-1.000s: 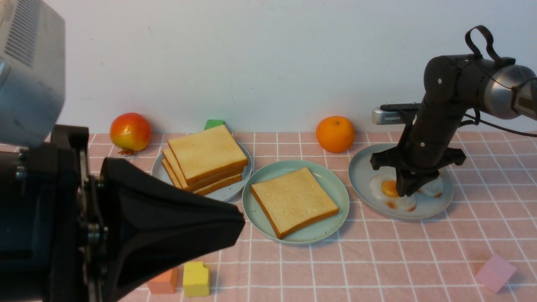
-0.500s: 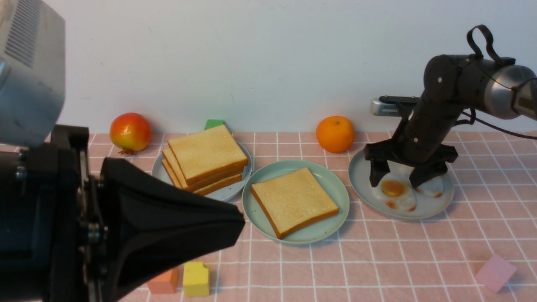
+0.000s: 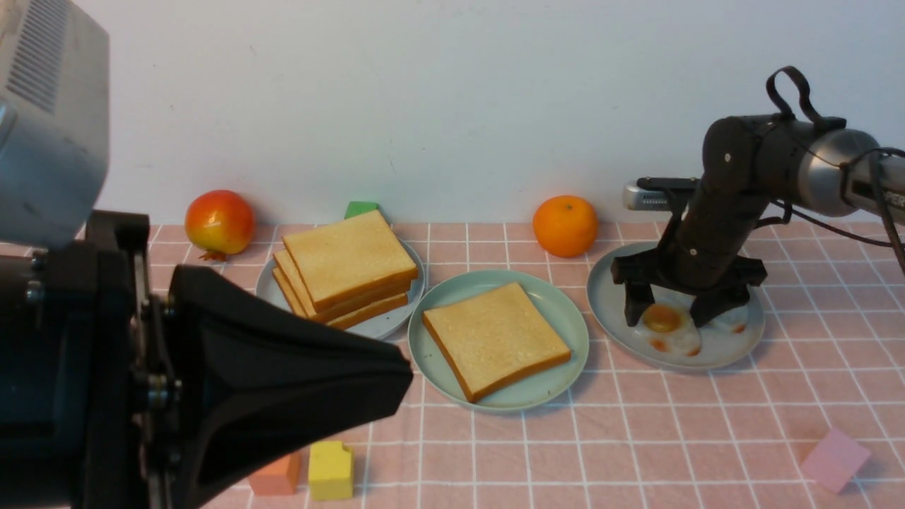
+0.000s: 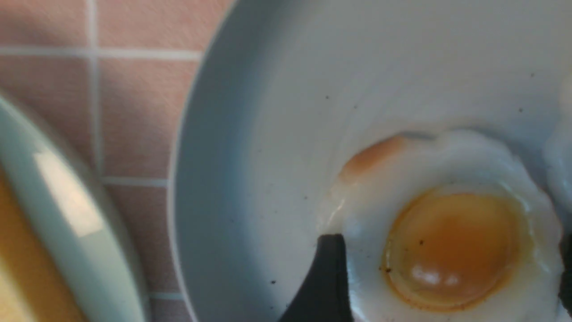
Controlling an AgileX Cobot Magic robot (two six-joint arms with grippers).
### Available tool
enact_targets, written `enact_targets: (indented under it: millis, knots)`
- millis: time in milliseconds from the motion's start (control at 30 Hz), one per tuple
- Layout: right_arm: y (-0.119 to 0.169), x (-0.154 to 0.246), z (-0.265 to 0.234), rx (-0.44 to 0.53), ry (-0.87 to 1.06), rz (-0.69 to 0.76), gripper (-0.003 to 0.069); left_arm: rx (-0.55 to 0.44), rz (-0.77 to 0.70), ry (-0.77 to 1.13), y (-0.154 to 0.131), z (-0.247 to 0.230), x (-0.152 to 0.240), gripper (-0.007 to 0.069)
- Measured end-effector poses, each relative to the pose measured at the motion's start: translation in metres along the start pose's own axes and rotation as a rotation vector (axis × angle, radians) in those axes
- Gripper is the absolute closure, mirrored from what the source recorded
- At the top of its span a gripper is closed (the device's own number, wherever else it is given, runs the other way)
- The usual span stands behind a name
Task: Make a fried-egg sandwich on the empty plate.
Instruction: Use the right arm to grab a fried egg
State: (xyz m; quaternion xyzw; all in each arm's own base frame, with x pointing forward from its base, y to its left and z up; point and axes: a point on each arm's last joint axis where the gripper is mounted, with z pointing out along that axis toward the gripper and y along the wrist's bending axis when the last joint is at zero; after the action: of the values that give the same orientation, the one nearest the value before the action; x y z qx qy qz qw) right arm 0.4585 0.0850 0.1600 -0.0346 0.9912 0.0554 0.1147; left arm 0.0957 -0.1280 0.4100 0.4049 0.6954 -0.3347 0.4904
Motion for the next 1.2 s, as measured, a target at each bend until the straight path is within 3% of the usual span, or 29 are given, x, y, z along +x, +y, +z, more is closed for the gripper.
enact_targets:
  millis: [267, 433, 533, 600, 700, 767, 800, 833, 867, 1200]
  knots:
    - [0.006, 0.0, 0.002, 0.036, 0.004, -0.048, 0.0054, 0.0, 0.0, 0.0, 0.0, 0.0, 0.0, 0.0571]
    - [0.007, 0.0, 0.003, 0.045, 0.001, -0.061, 0.022, 0.0, 0.0, 0.0, 0.0, 0.0, 0.0, 0.057]
    - [0.009, 0.0, 0.003, 0.033, 0.005, -0.058, 0.0278, 0.0, 0.0, 0.0, 0.0, 0.0, 0.0, 0.057]
    - [0.01, 0.001, 0.003, 0.023, 0.009, -0.065, 0.0375, 0.0, 0.0, 0.0, 0.0, 0.0, 0.0, 0.057]
    - [0.011, 0.001, 0.002, 0.021, 0.012, -0.084, 0.0417, 0.001, 0.0, 0.002, 0.0, 0.0, 0.0, 0.057]
    - [0.011, 0.0, -0.001, 0.021, 0.012, -0.091, 0.0485, 0.002, 0.0, 0.003, 0.0, 0.0, 0.0, 0.057]
    - [0.011, 0.001, -0.002, 0.021, 0.013, -0.094, 0.0561, 0.002, 0.0, 0.003, 0.0, 0.0, 0.0, 0.057]
    - [0.011, 0.001, -0.002, 0.021, 0.012, -0.094, 0.0561, 0.002, 0.0, 0.003, 0.0, 0.0, 0.0, 0.057]
    - [0.011, 0.001, -0.005, 0.025, 0.01, -0.103, 0.0643, 0.002, 0.0, 0.003, 0.0, 0.0, 0.0, 0.057]
    - [0.012, 0.002, -0.036, 0.068, -0.033, -0.135, 0.0658, 0.008, 0.0, 0.011, -0.001, 0.0, 0.001, 0.057]
